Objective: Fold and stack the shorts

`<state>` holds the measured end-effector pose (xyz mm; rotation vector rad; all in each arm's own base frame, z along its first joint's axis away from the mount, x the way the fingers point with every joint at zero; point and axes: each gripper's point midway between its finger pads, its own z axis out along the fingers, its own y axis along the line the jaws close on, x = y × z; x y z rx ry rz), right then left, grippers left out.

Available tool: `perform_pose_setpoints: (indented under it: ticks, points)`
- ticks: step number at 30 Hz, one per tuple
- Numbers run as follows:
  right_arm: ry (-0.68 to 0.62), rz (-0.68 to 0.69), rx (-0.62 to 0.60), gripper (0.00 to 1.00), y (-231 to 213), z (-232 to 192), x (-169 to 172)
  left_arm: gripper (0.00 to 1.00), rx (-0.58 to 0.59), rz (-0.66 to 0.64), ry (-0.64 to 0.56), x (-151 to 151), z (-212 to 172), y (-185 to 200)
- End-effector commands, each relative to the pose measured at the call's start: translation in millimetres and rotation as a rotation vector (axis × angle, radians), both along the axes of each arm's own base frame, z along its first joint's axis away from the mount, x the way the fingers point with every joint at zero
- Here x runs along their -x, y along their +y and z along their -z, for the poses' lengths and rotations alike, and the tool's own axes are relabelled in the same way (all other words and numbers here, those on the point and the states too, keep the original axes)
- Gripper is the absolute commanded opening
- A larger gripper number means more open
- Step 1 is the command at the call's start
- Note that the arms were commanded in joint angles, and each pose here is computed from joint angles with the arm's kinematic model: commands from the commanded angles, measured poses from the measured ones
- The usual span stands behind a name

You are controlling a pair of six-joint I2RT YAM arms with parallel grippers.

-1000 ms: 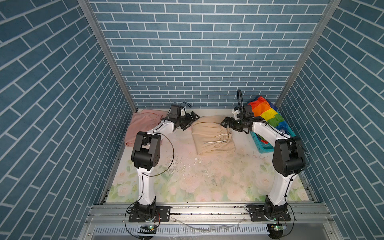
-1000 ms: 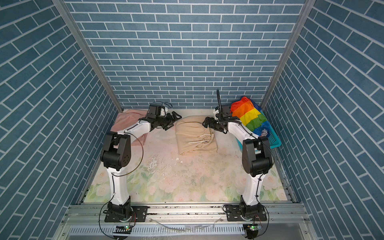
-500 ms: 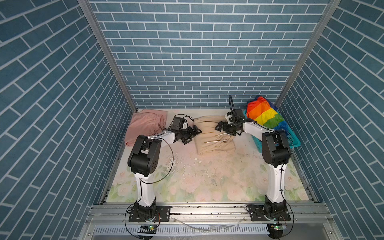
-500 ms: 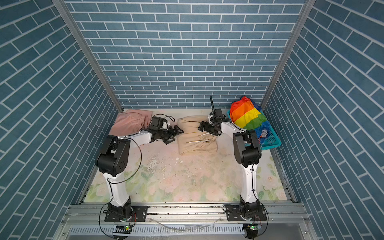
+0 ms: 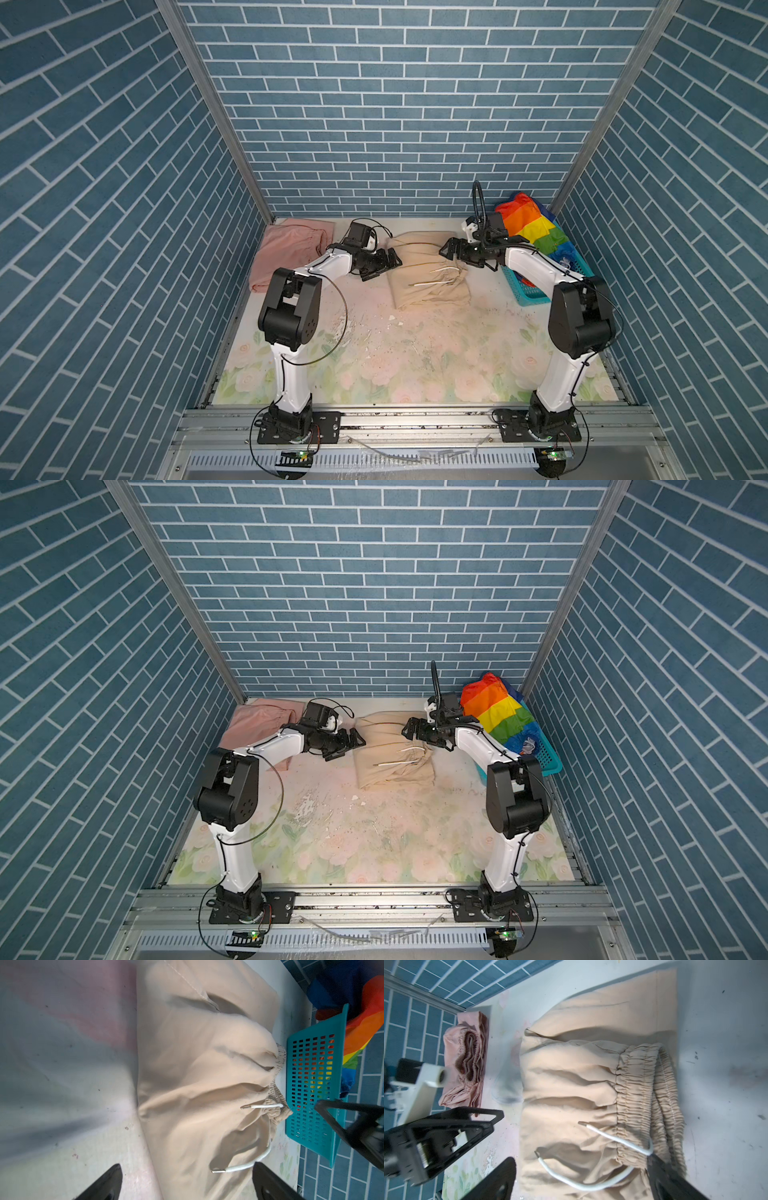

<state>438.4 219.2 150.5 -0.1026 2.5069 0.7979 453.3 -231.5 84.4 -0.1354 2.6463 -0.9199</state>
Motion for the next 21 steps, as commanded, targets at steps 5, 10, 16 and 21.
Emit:
perform_pose_setpoints:
  ticks: [5, 10, 16, 21]
  points:
    - [-0.023, 0.008, 0.035, 0.98, -15, -8, 22, 0.95, -0.095, 0.035, 0.054, -8, 34, -3]
    - [-0.027, 0.013, 0.035, 0.99, -19, -12, 32, 0.86, -0.099, 0.04, 0.069, -15, 45, -8]
    - [-0.033, 0.022, 0.027, 0.98, -23, -18, 40, 0.62, -0.131, 0.084, 0.083, -14, 61, -21]
    - [-0.045, 0.031, 0.032, 0.98, -28, -22, 45, 0.32, -0.151, 0.101, 0.075, -15, 68, -28]
